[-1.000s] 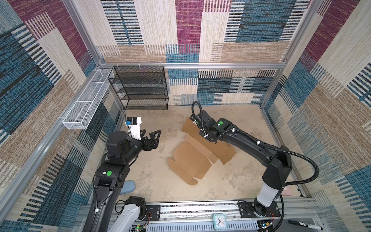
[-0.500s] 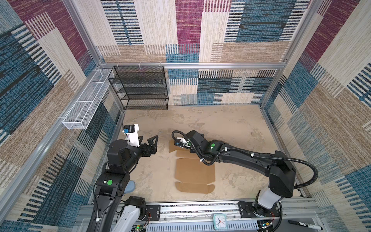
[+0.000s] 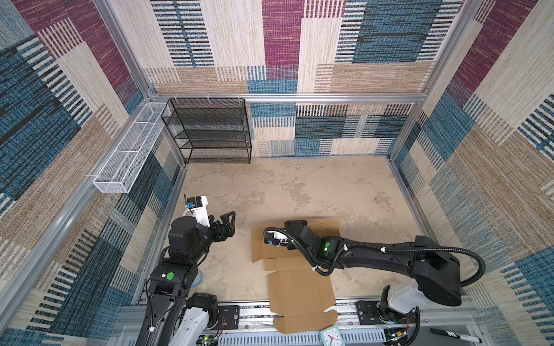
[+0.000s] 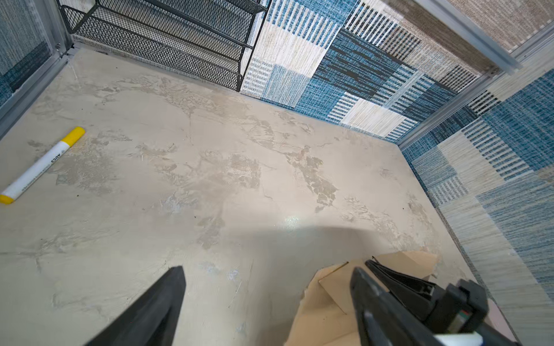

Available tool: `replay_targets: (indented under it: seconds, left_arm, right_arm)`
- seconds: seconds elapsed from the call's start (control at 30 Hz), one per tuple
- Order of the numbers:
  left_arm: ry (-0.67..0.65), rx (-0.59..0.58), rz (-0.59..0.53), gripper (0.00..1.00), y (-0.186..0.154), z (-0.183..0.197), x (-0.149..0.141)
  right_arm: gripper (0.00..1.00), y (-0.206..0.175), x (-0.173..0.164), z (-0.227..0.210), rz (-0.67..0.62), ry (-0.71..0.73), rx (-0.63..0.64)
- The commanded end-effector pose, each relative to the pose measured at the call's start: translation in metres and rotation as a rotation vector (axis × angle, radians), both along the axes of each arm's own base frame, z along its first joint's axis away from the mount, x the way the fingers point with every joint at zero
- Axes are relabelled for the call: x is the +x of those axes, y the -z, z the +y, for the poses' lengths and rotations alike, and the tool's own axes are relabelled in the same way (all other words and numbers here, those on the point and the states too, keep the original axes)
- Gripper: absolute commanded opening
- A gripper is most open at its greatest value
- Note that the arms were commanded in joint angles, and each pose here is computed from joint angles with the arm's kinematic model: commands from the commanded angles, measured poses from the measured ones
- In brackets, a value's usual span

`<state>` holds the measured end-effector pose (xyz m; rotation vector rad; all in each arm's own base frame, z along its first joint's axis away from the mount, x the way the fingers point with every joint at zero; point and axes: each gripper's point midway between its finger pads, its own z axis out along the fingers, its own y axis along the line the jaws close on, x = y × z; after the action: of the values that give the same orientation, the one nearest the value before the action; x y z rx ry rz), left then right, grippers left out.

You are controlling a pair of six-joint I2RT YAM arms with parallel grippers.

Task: Assemble paper box
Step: Fold the bottom flaps of a flat cardboard box at the center of the table.

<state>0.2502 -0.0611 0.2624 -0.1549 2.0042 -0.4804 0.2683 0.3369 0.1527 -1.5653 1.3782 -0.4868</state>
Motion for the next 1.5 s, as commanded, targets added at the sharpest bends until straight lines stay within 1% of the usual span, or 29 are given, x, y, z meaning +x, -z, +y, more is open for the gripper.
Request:
replay_targets:
  seconds: [0.0,0.07,0.2,0.23,0.3,0.4,0.53,0.67,0.77,0.9,1.07,1.2,1.3,1.37,1.47]
  left_arm:
    - [-0.014,-0.028,0.001,0.89,0.002,0.0,0.004]
    - [-0.024,-0.031,-0.009,0.89,0.001,0.001,0.006]
    - [-0.041,-0.021,-0.023,0.89,0.001,0.004,0.012]
    - [-0.041,-0.018,-0.028,0.89,0.0,0.004,0.013]
    - [-0.052,-0.014,-0.039,0.89,-0.003,0.005,0.017]
    - [-0.055,0.002,-0.065,0.89,-0.012,0.006,0.02]
    - [-0.061,0.047,-0.086,0.9,-0.02,0.01,0.024]
    - [-0.055,0.064,-0.074,0.9,-0.015,0.01,0.024]
    - [-0.058,0.061,-0.07,0.9,-0.007,0.011,0.022]
    - [-0.06,0.045,-0.049,0.9,0.004,0.01,0.023]
    - [-0.045,-0.01,-0.015,0.89,0.01,0.003,0.028]
    - [-0.037,-0.075,0.006,0.89,0.014,-0.003,0.029]
    - [-0.013,-0.161,0.039,0.88,0.012,-0.013,0.026]
    - [-0.004,-0.255,0.09,0.87,0.02,-0.022,0.023]
    - [0.005,-0.366,0.147,0.87,0.031,-0.033,0.024]
  right_arm:
    - [0.0,-0.034,0.003,0.009,-0.114,0.003,0.132]
    - [0.0,-0.045,0.006,0.008,-0.182,0.01,0.148]
    - [0.0,-0.062,0.014,0.013,-0.245,-0.007,0.157]
    - [0.0,-0.069,0.017,0.015,-0.251,-0.008,0.169]
    - [0.0,-0.092,0.03,0.012,-0.329,0.014,0.195]
    - [0.0,-0.108,0.047,0.01,-0.411,0.016,0.163]
    - [0.0,-0.121,0.057,0.009,-0.528,0.027,0.147]
    - [0.0,-0.105,0.058,0.011,-0.541,0.03,0.141]
    - [0.0,-0.095,0.055,0.008,-0.588,0.045,0.127]
    - [0.0,-0.075,0.045,0.015,-0.54,0.013,0.134]
    - [0.0,-0.049,0.038,0.017,-0.512,0.019,0.132]
    - [0.0,-0.042,0.031,0.017,-0.492,0.022,0.155]
    - [0.0,-0.042,0.03,0.017,-0.478,0.021,0.168]
    - [0.0,-0.039,0.03,0.019,-0.458,0.018,0.179]
    - [0.0,-0.034,0.03,0.021,-0.44,0.016,0.176]
